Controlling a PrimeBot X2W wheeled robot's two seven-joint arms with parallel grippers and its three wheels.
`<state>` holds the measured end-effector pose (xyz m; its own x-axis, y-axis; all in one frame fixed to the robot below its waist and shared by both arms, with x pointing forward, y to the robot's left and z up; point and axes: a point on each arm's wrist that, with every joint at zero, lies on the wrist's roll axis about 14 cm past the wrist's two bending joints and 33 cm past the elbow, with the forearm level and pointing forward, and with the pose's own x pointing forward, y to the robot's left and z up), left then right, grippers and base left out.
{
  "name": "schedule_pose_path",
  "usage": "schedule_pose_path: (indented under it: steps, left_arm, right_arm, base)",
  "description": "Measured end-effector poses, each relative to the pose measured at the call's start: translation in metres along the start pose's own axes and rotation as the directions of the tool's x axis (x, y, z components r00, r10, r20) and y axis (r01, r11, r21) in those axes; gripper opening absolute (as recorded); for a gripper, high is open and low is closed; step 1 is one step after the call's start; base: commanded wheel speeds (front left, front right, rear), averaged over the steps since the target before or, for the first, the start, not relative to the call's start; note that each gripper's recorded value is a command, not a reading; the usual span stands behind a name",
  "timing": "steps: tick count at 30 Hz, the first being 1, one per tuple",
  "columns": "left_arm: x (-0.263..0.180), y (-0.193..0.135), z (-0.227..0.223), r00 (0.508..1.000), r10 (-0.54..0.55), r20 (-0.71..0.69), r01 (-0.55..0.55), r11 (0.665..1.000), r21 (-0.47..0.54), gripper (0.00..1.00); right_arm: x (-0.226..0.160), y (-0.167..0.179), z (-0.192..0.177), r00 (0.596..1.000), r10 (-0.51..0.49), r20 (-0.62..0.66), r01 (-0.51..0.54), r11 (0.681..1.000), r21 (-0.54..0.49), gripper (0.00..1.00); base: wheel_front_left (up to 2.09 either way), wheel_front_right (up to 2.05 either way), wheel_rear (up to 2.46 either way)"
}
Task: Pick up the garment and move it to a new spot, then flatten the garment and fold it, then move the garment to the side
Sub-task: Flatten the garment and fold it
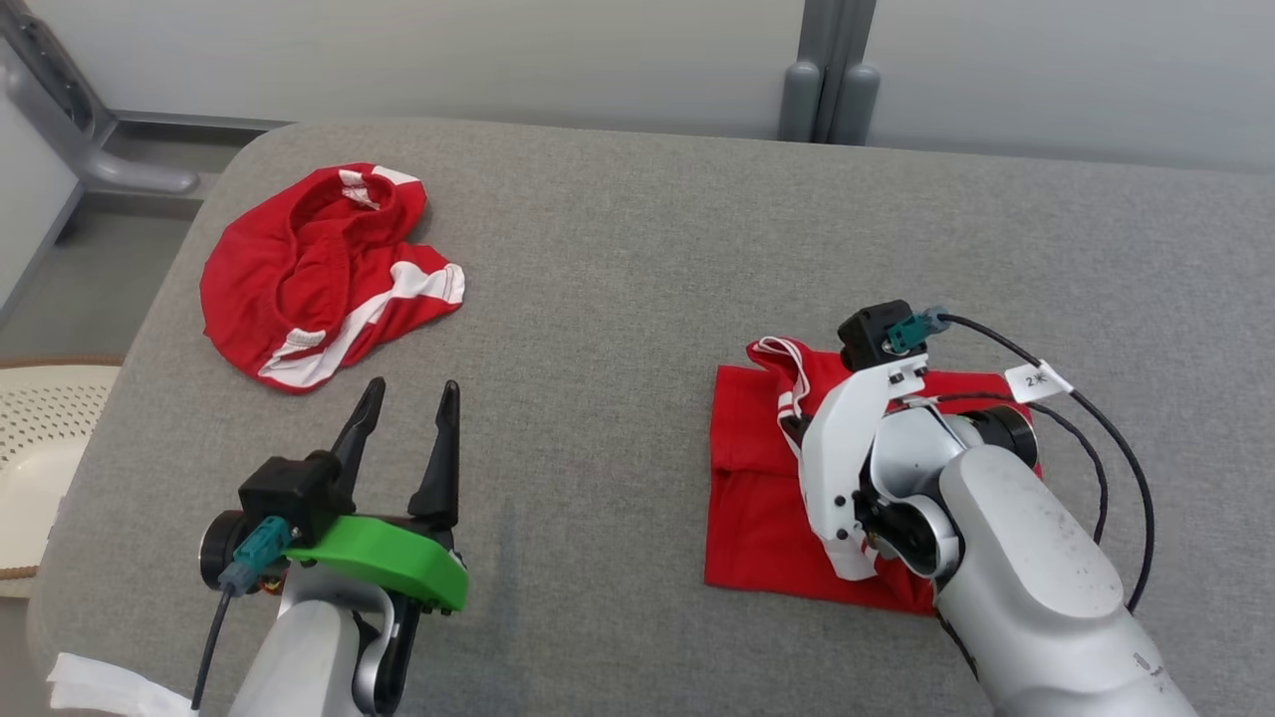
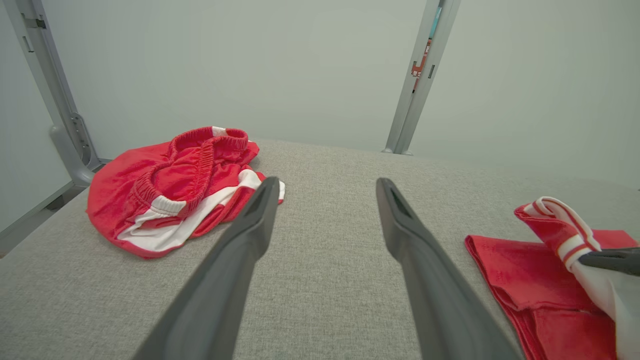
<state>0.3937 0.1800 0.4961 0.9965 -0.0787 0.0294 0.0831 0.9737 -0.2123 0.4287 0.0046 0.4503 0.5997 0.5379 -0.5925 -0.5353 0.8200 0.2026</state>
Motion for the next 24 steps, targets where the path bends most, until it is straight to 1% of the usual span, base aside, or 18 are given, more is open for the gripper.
schedule_pose_path:
  steps: [4, 11, 12, 13, 14, 17, 18, 19, 22, 24]
  left_arm:
    - [0.0, 0.003, -0.003, 1.0, 0.008, -0.009, -0.008, 1.0, -0.004, 1.0]
    - [0.002, 0.007, -0.003, 1.0, 0.023, -0.012, -0.023, 1.0, -0.009, 1.0]
    - [0.002, 0.008, -0.004, 1.0, 0.025, -0.013, -0.026, 1.0, -0.01, 1.0]
    - [0.002, 0.009, -0.004, 1.0, 0.027, -0.014, -0.027, 1.0, -0.01, 1.0]
    - [0.002, 0.009, -0.005, 0.999, 0.028, -0.016, -0.028, 1.0, -0.01, 1.0]
    - [0.002, 0.009, -0.005, 0.999, 0.03, -0.017, -0.03, 0.999, -0.012, 1.0]
    - [0.002, 0.009, -0.005, 0.999, 0.03, -0.017, -0.03, 0.999, -0.012, 1.0]
    - [0.002, 0.009, -0.005, 0.999, 0.03, -0.016, -0.03, 0.999, -0.013, 1.0]
    - [0.003, 0.007, -0.004, 1.0, 0.026, -0.012, -0.026, 1.0, -0.015, 1.0]
    - [0.004, 0.007, -0.002, 1.0, 0.025, -0.006, -0.025, 1.0, -0.015, 1.0]
  right_arm:
    - [0.013, 0.004, -0.002, 1.0, 0.016, -0.025, -0.016, 1.0, -0.008, 0.0]
    - [0.03, 0.019, -0.007, 0.996, 0.078, -0.051, -0.078, 0.997, 0.005, 0.0]
    - [0.031, 0.02, -0.009, 0.995, 0.081, -0.06, -0.081, 0.997, 0.008, 0.02]
    - [0.033, 0.02, -0.011, 0.994, 0.084, -0.064, -0.083, 0.996, 0.013, 0.93]
    - [0.034, 0.02, -0.011, 0.994, 0.087, -0.064, -0.086, 0.996, 0.022, 1.0]
    - [0.034, 0.027, -0.004, 0.993, 0.115, -0.029, -0.114, 0.993, 0.042, 1.0]
    - [0.033, 0.031, 0.0, 0.991, 0.135, -0.012, -0.134, 0.989, 0.063, 1.0]
    - [0.031, 0.037, 0.008, 0.987, 0.161, 0.023, -0.162, 0.983, 0.09, 1.0]
    - [0.023, 0.052, 0.035, 0.969, 0.214, 0.126, -0.227, 0.968, 0.104, 1.0]
    - [0.013, 0.055, 0.055, 0.952, 0.228, 0.202, -0.251, 0.963, 0.097, 1.0]
  base:
    - [0.0, 0.0, 0.0]
    - [0.0, 0.0, 0.0]
    - [0.0, 0.0, 0.0]
    - [0.0, 0.0, 0.0]
    - [0.0, 0.0, 0.0]
    - [0.0, 0.0, 0.0]
    - [0.0, 0.0, 0.0]
    - [0.0, 0.0, 0.0]
    - [0.0, 0.0, 0.0]
    - [0.0, 0.0, 0.0]
